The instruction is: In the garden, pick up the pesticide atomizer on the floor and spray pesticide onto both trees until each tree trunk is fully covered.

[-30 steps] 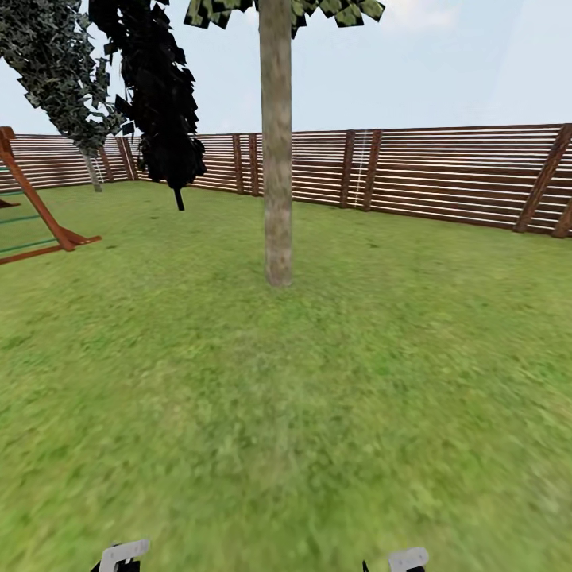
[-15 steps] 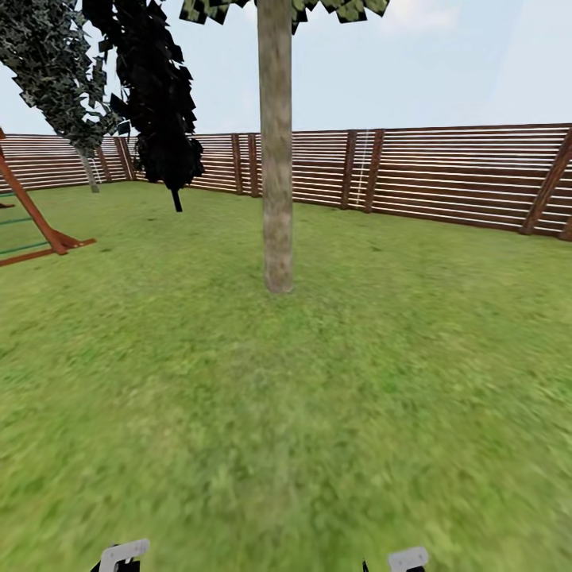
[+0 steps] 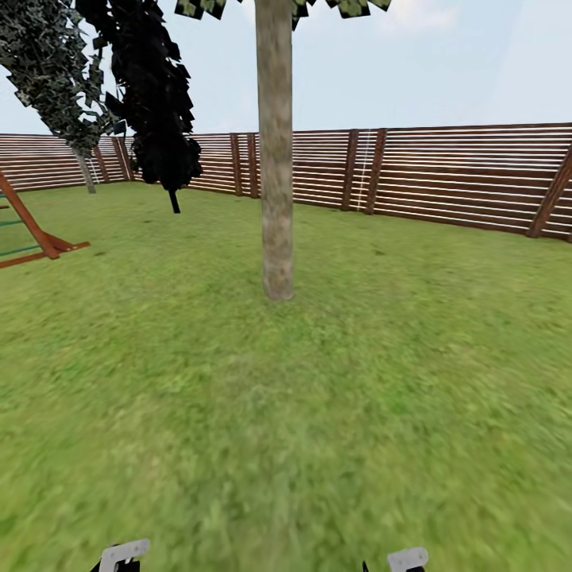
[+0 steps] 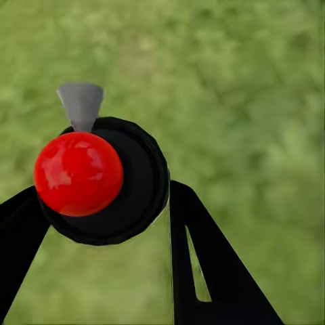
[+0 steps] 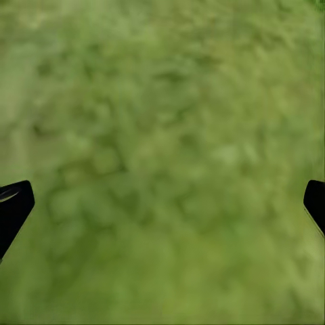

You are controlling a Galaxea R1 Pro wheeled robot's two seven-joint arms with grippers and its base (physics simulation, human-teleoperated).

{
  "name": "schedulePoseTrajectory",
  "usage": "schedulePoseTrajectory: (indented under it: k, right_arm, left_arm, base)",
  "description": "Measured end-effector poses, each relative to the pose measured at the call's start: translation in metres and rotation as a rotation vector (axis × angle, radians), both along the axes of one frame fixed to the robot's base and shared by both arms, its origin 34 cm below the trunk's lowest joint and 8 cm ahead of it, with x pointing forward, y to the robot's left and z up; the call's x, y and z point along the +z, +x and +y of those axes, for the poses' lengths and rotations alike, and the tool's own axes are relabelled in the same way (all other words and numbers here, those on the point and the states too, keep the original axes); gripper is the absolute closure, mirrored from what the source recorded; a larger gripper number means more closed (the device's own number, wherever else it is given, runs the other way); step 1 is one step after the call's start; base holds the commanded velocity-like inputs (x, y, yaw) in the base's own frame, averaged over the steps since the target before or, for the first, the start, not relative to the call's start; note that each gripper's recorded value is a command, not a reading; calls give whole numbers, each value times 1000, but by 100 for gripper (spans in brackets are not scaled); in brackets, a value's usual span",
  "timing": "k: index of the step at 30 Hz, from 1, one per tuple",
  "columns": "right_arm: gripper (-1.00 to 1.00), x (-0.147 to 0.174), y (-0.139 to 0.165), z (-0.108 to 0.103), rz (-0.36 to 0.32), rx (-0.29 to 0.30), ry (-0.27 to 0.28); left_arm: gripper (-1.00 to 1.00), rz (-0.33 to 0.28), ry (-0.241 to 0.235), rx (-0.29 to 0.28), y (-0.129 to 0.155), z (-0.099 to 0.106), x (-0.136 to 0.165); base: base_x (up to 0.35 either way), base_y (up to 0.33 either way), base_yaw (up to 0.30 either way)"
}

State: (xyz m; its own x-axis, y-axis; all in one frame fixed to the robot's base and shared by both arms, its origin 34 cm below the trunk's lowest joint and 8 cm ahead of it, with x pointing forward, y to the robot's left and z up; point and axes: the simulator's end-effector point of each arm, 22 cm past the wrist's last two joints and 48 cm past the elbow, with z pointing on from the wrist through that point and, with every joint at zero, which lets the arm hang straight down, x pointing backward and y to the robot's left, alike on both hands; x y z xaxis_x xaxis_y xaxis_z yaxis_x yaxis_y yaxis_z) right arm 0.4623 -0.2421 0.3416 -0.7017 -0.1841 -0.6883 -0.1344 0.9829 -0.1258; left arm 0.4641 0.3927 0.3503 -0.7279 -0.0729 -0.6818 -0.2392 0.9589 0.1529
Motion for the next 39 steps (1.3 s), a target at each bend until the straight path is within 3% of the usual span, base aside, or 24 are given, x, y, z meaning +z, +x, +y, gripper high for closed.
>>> schedulePoseTrajectory:
  k: [39]
  right_arm:
    - [-100,0,0,0,0,0,0]
  left_arm:
    - [100,0,0,0,0,0,0]
  base:
    - [340,0,0]
